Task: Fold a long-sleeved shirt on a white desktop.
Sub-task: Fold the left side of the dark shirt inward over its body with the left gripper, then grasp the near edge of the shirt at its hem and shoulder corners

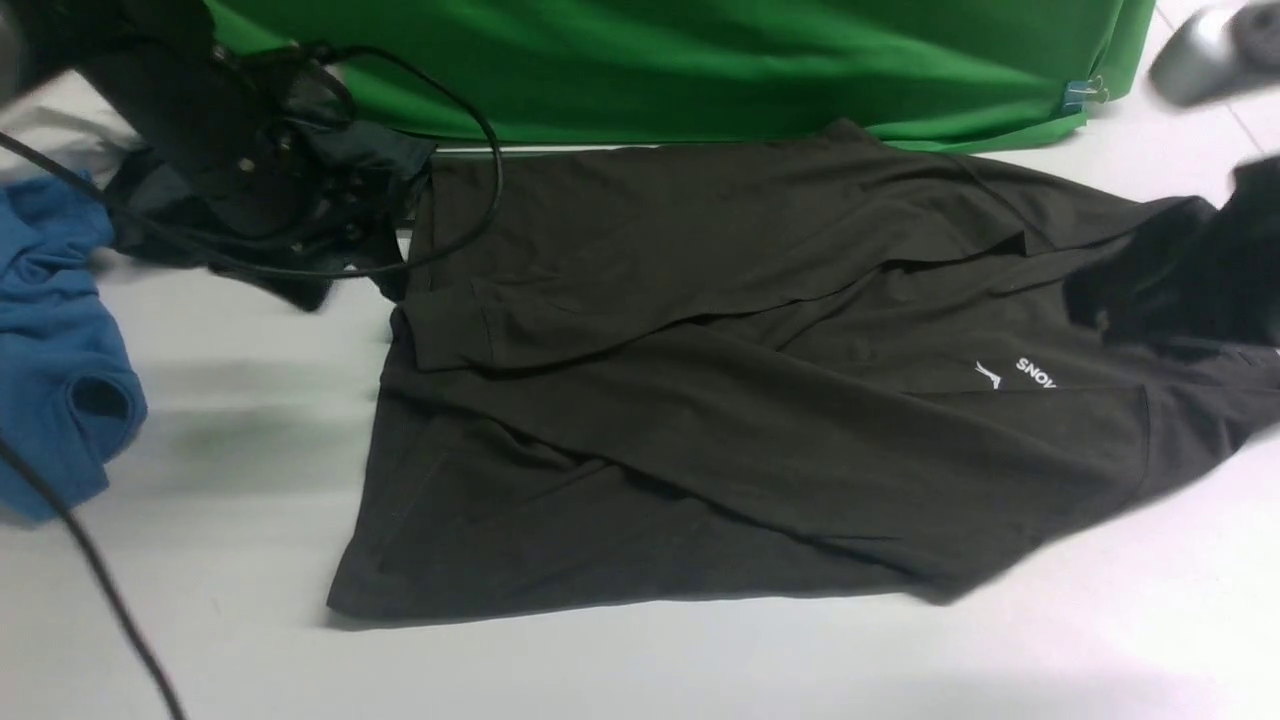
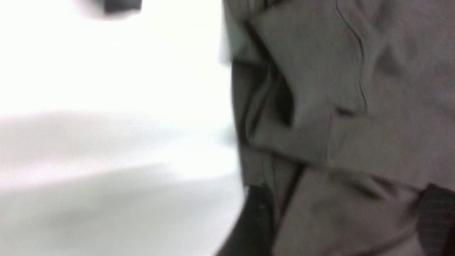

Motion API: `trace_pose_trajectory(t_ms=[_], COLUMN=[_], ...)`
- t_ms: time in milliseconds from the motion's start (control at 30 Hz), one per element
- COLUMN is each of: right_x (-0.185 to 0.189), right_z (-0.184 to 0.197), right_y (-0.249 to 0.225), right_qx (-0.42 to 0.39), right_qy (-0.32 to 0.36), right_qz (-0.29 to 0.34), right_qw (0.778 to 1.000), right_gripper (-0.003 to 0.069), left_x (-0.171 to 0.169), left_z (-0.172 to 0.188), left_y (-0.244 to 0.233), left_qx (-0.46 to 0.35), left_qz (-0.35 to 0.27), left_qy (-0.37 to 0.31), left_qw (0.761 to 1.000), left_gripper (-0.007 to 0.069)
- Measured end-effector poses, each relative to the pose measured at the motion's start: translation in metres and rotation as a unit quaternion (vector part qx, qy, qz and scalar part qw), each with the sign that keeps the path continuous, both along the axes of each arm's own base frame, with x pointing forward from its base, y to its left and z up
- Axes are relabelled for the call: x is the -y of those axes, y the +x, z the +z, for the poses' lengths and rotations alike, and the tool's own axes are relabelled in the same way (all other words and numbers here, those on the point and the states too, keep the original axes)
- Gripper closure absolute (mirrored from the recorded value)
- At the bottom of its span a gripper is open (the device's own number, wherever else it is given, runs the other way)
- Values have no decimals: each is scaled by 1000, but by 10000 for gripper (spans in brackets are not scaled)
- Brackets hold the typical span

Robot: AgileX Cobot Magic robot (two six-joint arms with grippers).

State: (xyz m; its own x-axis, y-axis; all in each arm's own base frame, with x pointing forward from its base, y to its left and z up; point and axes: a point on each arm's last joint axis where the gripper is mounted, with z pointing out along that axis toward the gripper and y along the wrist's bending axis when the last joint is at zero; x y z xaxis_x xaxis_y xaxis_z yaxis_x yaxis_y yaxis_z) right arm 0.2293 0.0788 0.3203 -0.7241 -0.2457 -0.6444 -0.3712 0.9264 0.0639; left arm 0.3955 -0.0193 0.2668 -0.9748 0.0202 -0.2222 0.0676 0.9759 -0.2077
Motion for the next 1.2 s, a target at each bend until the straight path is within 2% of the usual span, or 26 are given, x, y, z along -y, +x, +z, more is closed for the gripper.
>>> trace_pose_trajectory(t_ms=[100,267,367,500,700,800,867,933,967,1033,1100,1200], right_x=[-2,-3,-4,-4,-4,-5,-9,-17,-19,-24,-25,-27], right_z=[-10,-18,-19,-19,-22,-30,-34,-42,-43,-61,-79,-106], right_y=[5,10,11,11,13,17,17,12,11,0,-8,-16], right_qx=[-28,-39,-39,-38,-36,-42,-40,-31,-30,-37,-39,-32], right_qy=[-9,-23,-29,-31,-43,-69,-101,-152,-161,-209,-237,-251], right_qz=[2,16,24,26,42,77,125,193,201,251,279,302], right_qw=[1000,999,999,998,998,994,986,969,966,944,930,919], right_gripper=[344,248,237,235,235,231,215,152,152,97,81,85], left_x=[4,4,3,5,10,13,15,15,15,15,15,14], left_z=[5,-23,-58,-87,-108,-111,-113,-115,-115,-117,-118,-118], left_y=[-29,-79,-108,-121,-115,-114,-113,-112,-112,-112,-112,-112], left_qx=[-11,-34,-64,-90,-102,-107,-113,-117,-117,-119,-120,-121], left_qz=[4,46,77,106,102,87,79,75,74,73,73,68], left_qy=[-5,-12,-11,-26,-53,-72,-79,-79,-79,-78,-77,-72], left_qw=[1000,998,995,990,988,988,987,987,987,987,987,988], left_gripper=[-46,-62,-62,-60,-17,55,114,219,228,336,415,517])
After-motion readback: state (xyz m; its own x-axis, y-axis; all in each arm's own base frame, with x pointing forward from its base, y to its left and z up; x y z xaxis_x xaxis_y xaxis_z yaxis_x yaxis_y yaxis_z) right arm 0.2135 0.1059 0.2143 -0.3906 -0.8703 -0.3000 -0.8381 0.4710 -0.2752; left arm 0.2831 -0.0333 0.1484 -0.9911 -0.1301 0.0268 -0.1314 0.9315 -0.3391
